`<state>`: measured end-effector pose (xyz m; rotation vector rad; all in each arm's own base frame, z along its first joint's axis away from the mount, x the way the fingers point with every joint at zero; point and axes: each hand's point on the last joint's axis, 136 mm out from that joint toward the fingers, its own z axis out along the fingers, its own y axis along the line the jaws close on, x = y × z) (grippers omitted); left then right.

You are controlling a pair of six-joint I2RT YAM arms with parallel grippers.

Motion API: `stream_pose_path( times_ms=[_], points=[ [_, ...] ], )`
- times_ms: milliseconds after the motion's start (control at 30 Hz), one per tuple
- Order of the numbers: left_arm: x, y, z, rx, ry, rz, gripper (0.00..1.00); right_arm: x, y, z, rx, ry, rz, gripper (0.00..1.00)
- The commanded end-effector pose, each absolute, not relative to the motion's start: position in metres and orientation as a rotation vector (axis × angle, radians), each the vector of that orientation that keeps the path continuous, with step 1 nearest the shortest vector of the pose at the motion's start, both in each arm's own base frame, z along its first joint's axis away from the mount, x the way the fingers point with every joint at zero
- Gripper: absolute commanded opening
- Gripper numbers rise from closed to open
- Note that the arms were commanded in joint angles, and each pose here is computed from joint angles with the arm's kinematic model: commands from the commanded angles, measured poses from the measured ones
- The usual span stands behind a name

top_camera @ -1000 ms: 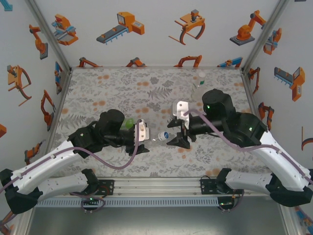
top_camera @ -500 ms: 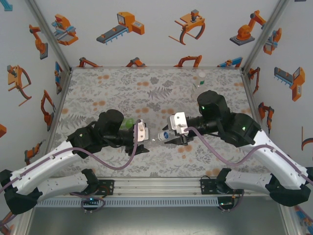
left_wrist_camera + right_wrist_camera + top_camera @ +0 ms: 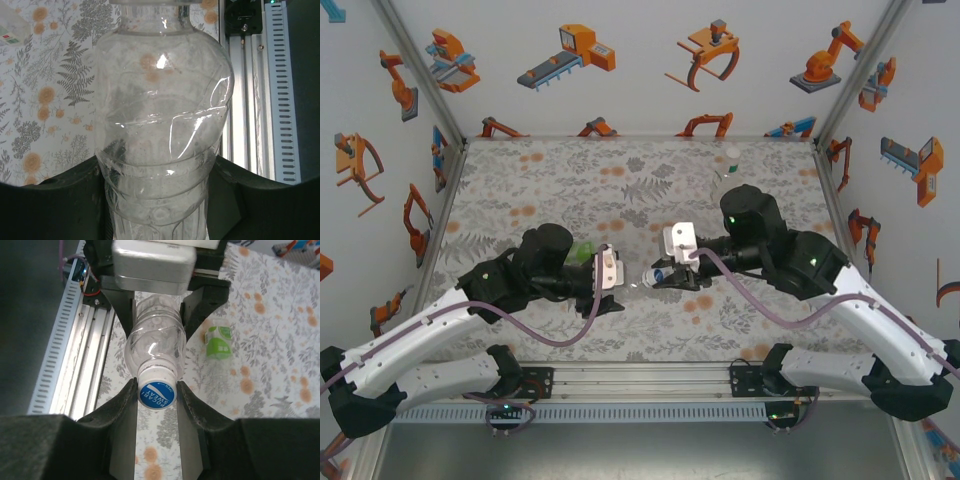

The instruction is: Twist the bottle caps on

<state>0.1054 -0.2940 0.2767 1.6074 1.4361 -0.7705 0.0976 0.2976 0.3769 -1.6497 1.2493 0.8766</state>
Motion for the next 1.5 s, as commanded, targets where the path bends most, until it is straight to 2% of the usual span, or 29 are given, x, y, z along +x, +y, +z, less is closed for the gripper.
stream_pose_path(
  times_ms=[0,200,533,600,700,833,867,967,1000,1033,1233,1467],
  points=[
    [0.103,-0.295,0.297,1.584,1.365,-0.77,0.0,0.113,0.302,0.378,-1.405,1.509,0.995,0.07],
    [0.109,-0.296,0.294,1.573,1.381,-0.745,0.0,0.141,0.296,0.358,-0.772,2.018,1.227,0.0],
    [0.119,-0.302,0.287,1.568,1.403,-0.705,0.0,0.154,0.276,0.309,0.248,2.539,1.362,0.0],
    [0.12,-0.302,0.287,1.568,1.404,-0.701,0.0,0.154,0.276,0.304,0.389,2.567,1.385,0.0],
    [0.122,-0.303,0.284,1.57,1.405,-0.688,0.0,0.158,0.275,0.302,0.435,2.573,1.364,0.0],
    [0.122,-0.305,0.283,1.576,1.4,-0.694,0.0,0.161,0.272,0.301,0.388,2.572,1.301,0.01],
    [0.121,-0.305,0.283,1.579,1.399,-0.699,0.0,0.161,0.273,0.305,0.342,2.564,1.298,0.08],
    [0.119,-0.305,0.279,1.586,1.393,-0.714,0.0,0.162,0.275,0.322,0.094,2.505,1.255,0.44],
    [0.118,-0.305,0.277,1.589,1.389,-0.716,0.0,0.161,0.274,0.33,-0.008,2.476,1.232,0.51],
    [0.117,-0.304,0.276,1.591,1.389,-0.719,0.0,0.161,0.272,0.338,-0.096,2.435,1.203,0.54],
    [0.111,-0.303,0.281,1.598,1.368,-0.749,0.0,0.157,0.264,0.395,-0.626,2.055,1.042,0.56],
    [0.103,-0.301,0.287,1.605,1.338,-0.782,0.0,0.11,0.277,0.419,-1.334,1.473,0.915,0.55]
  ],
)
